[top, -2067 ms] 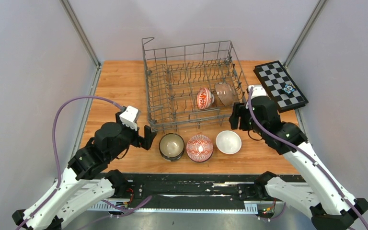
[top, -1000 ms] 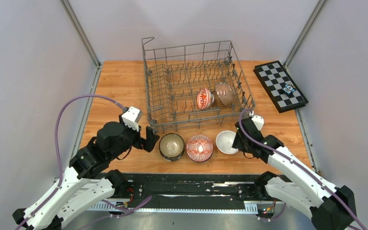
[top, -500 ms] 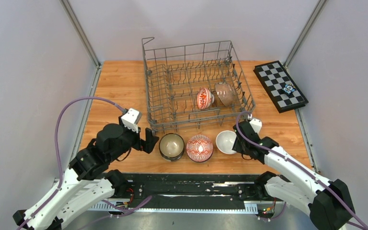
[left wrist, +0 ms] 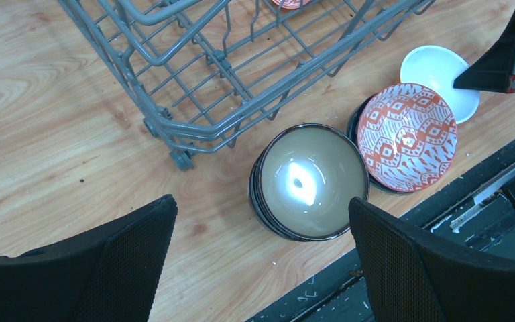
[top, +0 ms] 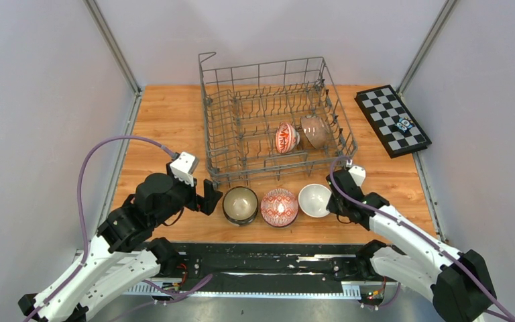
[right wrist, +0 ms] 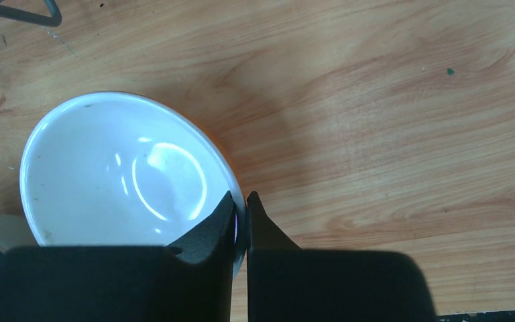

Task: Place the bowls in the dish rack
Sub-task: Pick up the bowl from the center of the board, then place the bowl in the dish rack.

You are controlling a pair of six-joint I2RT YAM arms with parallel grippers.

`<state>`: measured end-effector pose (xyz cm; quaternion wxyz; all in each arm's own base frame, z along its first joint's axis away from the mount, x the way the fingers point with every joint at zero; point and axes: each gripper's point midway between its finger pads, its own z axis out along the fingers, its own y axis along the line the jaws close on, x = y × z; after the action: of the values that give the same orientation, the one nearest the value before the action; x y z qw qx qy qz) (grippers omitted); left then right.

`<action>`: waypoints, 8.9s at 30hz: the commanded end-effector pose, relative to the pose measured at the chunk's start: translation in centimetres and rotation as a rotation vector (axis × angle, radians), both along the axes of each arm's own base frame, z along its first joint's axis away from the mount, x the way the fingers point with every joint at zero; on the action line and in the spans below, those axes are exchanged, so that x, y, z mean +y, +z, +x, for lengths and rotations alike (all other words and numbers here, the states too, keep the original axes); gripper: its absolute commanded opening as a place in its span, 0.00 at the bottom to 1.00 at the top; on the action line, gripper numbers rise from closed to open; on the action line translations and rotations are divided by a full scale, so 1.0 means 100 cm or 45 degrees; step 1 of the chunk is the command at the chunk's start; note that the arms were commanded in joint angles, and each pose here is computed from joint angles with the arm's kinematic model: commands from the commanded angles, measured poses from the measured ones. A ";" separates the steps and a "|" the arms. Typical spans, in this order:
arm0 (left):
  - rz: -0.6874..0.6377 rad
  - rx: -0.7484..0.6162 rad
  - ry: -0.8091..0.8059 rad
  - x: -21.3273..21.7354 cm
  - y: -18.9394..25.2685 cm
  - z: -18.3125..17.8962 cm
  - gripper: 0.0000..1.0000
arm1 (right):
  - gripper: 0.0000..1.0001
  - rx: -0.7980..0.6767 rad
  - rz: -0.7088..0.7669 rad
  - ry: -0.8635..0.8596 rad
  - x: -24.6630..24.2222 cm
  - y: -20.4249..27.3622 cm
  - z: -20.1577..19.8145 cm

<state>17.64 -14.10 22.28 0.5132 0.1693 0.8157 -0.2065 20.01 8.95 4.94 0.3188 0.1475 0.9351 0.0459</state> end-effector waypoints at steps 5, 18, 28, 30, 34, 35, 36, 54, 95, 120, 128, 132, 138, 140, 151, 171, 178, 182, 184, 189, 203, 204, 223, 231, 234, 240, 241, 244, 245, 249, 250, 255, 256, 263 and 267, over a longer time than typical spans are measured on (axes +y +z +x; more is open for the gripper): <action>-0.016 0.003 -0.010 -0.003 0.001 0.001 1.00 | 0.03 -0.022 -0.011 0.031 -0.007 0.004 -0.006; -0.135 0.096 -0.153 -0.029 0.015 -0.014 1.00 | 0.03 -0.204 -0.079 0.107 -0.022 0.078 -0.005; -0.296 0.136 -0.285 -0.057 0.040 -0.025 0.97 | 0.03 -0.331 0.017 0.324 0.004 0.151 -0.006; -0.319 0.130 -0.288 -0.061 0.046 -0.027 0.96 | 0.03 -0.331 0.020 0.374 0.013 0.160 -0.007; -0.330 0.135 -0.291 -0.071 0.051 -0.030 0.95 | 0.03 -0.352 -0.025 0.457 0.029 0.176 -0.008; -0.325 0.142 -0.291 -0.074 0.050 -0.030 0.95 | 0.03 -0.368 -0.040 0.479 0.035 0.180 -0.008; -0.320 0.152 -0.294 -0.078 0.049 -0.032 0.95 | 0.03 -0.380 -0.062 0.515 0.044 0.183 -0.010; -0.316 0.185 -0.033 -0.089 0.029 -0.015 0.85 | 0.03 -0.460 -0.305 0.769 0.142 0.209 -0.020; -0.297 0.231 -0.005 -0.099 0.001 -0.011 0.00 | 0.03 -0.559 -0.354 0.879 0.202 0.231 -0.032; -0.417 0.117 -0.137 -0.100 0.030 -0.005 0.00 | 0.94 -0.674 0.207 1.117 0.194 0.245 -0.072; -0.613 0.077 -0.236 -0.102 0.049 -0.004 0.00 | 1.00 -0.742 0.438 1.168 0.196 0.262 -0.087; -0.716 0.073 -0.273 -0.103 0.059 -0.005 0.00 | 1.00 -0.763 0.565 1.153 0.201 0.274 -0.093; -0.860 0.043 -0.333 -0.104 0.075 -0.010 0.00 | 0.99 -0.774 0.671 1.114 0.208 0.286 -0.094; -0.888 0.035 -0.346 -0.104 0.079 -0.011 0.00 | 0.99 -0.782 0.695 1.115 0.211 0.288 -0.094; -0.944 -0.001 -0.366 -0.100 0.091 -0.014 0.00 | 0.98 -0.793 0.755 1.168 0.230 0.299 -0.099; -0.955 -0.014 -0.344 -0.097 0.091 -0.013 0.00 | 0.81 -0.848 0.823 1.211 0.240 0.312 -0.103; -0.950 -0.016 -0.341 -0.097 0.092 -0.011 0.00 | 0.73 -0.843 0.820 1.224 0.242 0.310 -0.105; -0.951 -0.015 -0.346 -0.098 0.092 -0.012 0.00 | 0.10 -0.845 0.812 1.238 0.244 0.310 -0.105; -0.946 -0.012 -0.341 -0.098 0.090 -0.011 0.00 | 0.03 -0.848 0.803 1.234 0.244 0.310 -0.104; -0.936 -0.003 -0.328 -0.097 0.087 -0.010 0.05 | 0.03 -0.870 0.800 1.217 0.241 0.314 -0.101; -0.865 0.038 -0.248 -0.090 0.069 -0.005 0.44 | 0.02 -0.939 0.740 1.163 0.229 0.328 -0.091; -0.865 0.037 -0.245 -0.090 0.069 -0.005 0.50 | 0.02 -0.943 0.723 1.156 0.227 0.328 -0.089; -0.525 -0.105 0.083 -0.020 0.075 0.005 1.00 | 0.02 -1.033 0.227 0.974 0.197 0.334 -0.034; -0.343 -0.166 0.181 0.017 0.078 -0.001 1.00 | 0.02 -0.932 0.038 0.945 0.193 0.327 0.004; -0.284 -0.177 0.185 0.026 0.077 -0.005 1.00 | 0.02 -0.894 0.000 0.919 0.192 0.323 0.021; -0.212 -0.220 0.223 0.042 0.074 -0.008 1.00 | 0.02 -0.804 -0.075 0.886 0.191 0.312 0.054; -0.211 -0.229 0.225 0.044 0.074 -0.009 1.00 | 0.02 -0.786 -0.081 0.885 0.192 0.308 0.060; -0.205 -0.244 0.228 0.046 0.069 -0.009 1.00 | 0.02 -0.741 -0.089 0.876 0.195 0.299 0.078; -0.200 -0.243 0.224 0.046 0.066 -0.009 1.00 | 0.02 -0.730 -0.090 0.868 0.197 0.296 0.084; -0.178 -0.232 0.207 0.044 0.057 -0.010 1.00 | 0.02 -0.657 -0.094 0.875 0.210 0.278 0.106; -0.170 -0.230 0.204 0.044 0.055 -0.009 1.00 | 0.02 -0.642 -0.093 0.874 0.212 0.275 0.112; -0.105 -0.218 0.236 0.047 0.040 -0.004 1.00 | 0.03 -0.569 -0.129 0.863 0.219 0.256 0.137; -0.098 -0.216 0.238 0.047 0.037 -0.003 1.00 | 0.02 -0.559 -0.135 0.858 0.220 0.253 0.142; -0.046 -0.180 0.216 0.043 0.024 -0.001 1.00 | 0.02 -0.479 -0.202 0.816 0.218 0.226 0.171; -0.030 -0.163 0.225 0.043 0.021 0.000 1.00 | 0.02 -0.436 -0.219 0.809 0.220 0.211 0.182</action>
<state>17.32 -9.89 25.18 0.5893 0.0984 0.7826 -0.1748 36.85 31.34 25.85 0.4504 -0.1903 0.8666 0.0992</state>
